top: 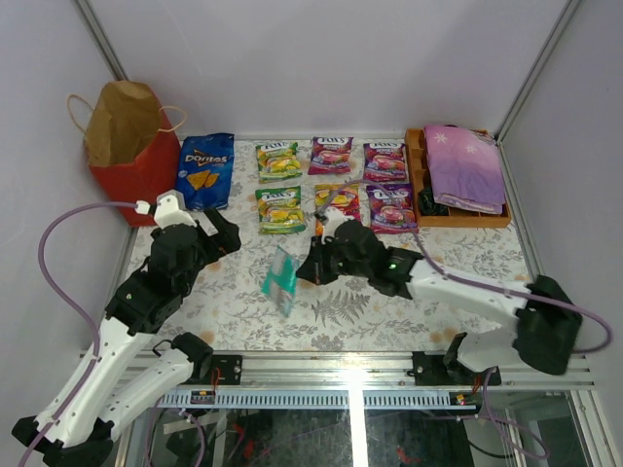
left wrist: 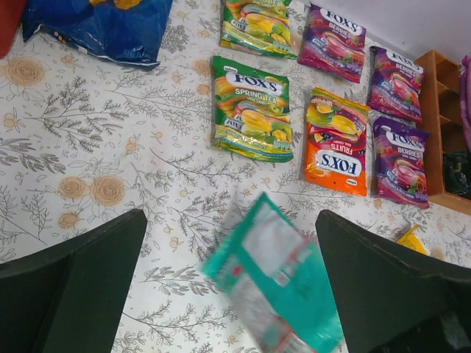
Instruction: Take the snacks out of the paper bag
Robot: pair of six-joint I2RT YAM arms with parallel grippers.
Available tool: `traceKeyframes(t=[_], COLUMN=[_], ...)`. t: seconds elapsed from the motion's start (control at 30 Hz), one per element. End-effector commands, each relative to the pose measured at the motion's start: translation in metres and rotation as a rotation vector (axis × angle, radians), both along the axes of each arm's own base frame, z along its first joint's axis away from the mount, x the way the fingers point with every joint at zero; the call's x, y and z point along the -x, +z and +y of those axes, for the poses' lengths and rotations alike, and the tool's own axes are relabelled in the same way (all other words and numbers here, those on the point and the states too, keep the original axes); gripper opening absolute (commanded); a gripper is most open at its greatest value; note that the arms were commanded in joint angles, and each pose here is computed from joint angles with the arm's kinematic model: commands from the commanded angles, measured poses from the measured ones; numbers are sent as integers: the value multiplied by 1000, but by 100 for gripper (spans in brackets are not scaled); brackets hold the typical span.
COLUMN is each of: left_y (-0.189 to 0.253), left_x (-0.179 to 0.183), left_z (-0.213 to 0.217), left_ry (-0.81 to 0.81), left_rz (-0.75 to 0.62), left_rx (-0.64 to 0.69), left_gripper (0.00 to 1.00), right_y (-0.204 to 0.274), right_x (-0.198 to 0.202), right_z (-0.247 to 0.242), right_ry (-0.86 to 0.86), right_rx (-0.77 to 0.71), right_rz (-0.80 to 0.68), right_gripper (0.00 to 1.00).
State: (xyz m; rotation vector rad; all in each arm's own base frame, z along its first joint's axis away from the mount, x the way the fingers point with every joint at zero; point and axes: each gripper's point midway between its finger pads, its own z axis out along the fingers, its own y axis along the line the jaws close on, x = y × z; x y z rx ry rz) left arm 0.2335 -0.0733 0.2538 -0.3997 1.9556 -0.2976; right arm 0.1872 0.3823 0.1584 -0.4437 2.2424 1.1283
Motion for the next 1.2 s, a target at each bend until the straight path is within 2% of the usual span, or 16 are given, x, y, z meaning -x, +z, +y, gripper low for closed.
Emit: traceKeyframes(t=[0.0,0.07,0.17,0.3,0.33,0.4,0.43,0.47,0.57,0.6,0.77,0.87,0.97,1.03,1.17], left_y=[26,30,33,27,26,26,27,27,29,30,3,-32,-80,-93,-109], left_x=[-6,-6,-6,-7,-6,-4,-2,0,7,10,11,10,17,21,14], left_z=[2,2,3,2,2,4,7,10,21,22,7,-25,-53,-75,-80], left_ry=[6,2,-3,-16,-18,-18,-11,-4,21,21,-29,-150,-261,-325,-297], left_rz=[-70,-78,-79,-48,-43,-33,-26,-18,-2,-3,46,108,214,253,261], left_rx=[-1,-3,-18,-47,-50,-62,-75,-88,-122,-120,-66,7,77,123,141], left_gripper=[100,100,100,100,100,100,100,100,100,100,100,100,100,99,100], right_y=[44,69,96,76,65,36,19,13,18,28,51,55,32,8,-53], right_x=[32,37,39,20,12,2,-2,-6,-22,-29,-63,-59,-38,-23,1], right_z=[-49,-60,-50,5,23,60,76,89,106,104,56,10,-24,-39,-61], right_ry=[75,64,94,154,164,212,231,245,226,205,58,-46,-115,-153,-218], right_rx=[101,86,41,44,45,60,80,81,63,59,58,63,49,8,-67], right_rz=[-46,-60,-54,15,38,99,133,144,114,78,-5,-46,-8,37,147], right_gripper=[0,0,0,0,6,48,65,76,97,100,99,99,90,82,69])
